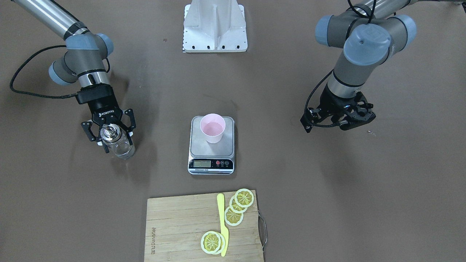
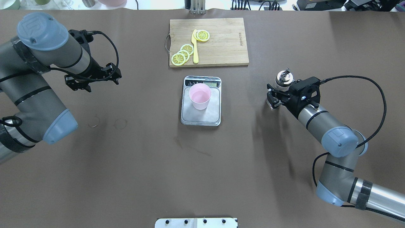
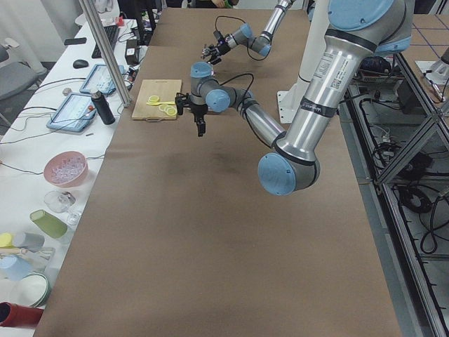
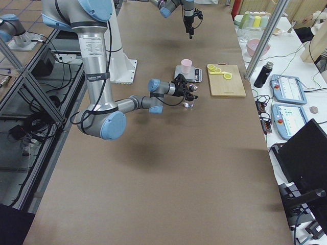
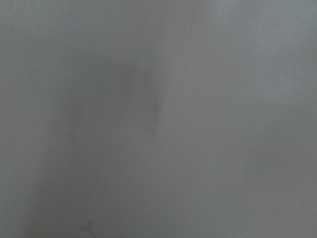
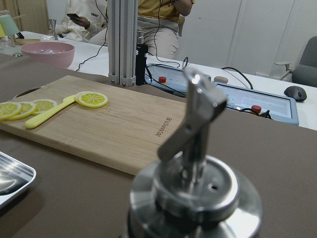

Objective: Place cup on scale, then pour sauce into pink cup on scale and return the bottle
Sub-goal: 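Lift the sauce bottle with the right gripper and carry it over the cup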

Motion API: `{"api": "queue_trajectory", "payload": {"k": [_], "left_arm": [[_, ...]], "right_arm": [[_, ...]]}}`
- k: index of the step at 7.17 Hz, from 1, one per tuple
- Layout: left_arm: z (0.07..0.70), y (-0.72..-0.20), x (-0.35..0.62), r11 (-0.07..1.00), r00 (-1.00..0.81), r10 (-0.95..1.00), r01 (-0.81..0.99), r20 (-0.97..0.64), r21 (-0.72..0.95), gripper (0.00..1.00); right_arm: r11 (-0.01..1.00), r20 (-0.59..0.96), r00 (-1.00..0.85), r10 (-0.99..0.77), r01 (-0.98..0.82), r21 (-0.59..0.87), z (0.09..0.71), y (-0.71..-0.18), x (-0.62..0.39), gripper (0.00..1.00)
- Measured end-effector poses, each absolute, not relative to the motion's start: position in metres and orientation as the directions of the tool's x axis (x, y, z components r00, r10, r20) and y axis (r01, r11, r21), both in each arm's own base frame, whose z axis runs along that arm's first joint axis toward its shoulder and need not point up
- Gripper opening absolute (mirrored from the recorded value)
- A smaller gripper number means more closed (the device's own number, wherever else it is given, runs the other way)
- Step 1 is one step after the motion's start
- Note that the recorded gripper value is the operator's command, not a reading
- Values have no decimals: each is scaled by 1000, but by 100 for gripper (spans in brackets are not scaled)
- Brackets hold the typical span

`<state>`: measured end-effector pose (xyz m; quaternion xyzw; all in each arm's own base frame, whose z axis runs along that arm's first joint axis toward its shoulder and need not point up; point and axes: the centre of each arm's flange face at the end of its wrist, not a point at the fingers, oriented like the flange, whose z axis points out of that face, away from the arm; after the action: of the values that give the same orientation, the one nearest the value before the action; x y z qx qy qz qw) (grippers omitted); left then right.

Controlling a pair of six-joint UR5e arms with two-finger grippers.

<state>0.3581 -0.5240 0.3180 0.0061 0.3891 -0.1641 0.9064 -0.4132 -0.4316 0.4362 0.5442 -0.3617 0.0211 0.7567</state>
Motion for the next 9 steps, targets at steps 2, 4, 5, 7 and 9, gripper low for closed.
{"api": "queue_trajectory", "payload": {"k": [2,4,5,7,9], "left_arm": [[319,-525,358,946,643,-293,303,-707,-117,98],[321,-526,357,945,644,-297,306,-705,-119,98],[321,-528,355,943,643,-300,309,-705,-119,98],[321,-534,346,947,647,-283,304,-708,-102,98],[330,-545,329,955,666,-249,288,-703,-65,98]], "right_arm": [[403,561,741,-368,-417,815,416,-437,-405,0],[371,455,799,-395,-314,874,390,-444,-401,0],[357,397,827,-398,-259,898,364,-449,-405,0],[340,288,876,-387,-154,928,307,-455,-420,0],[312,114,910,-398,17,950,274,-440,-434,0]]}}
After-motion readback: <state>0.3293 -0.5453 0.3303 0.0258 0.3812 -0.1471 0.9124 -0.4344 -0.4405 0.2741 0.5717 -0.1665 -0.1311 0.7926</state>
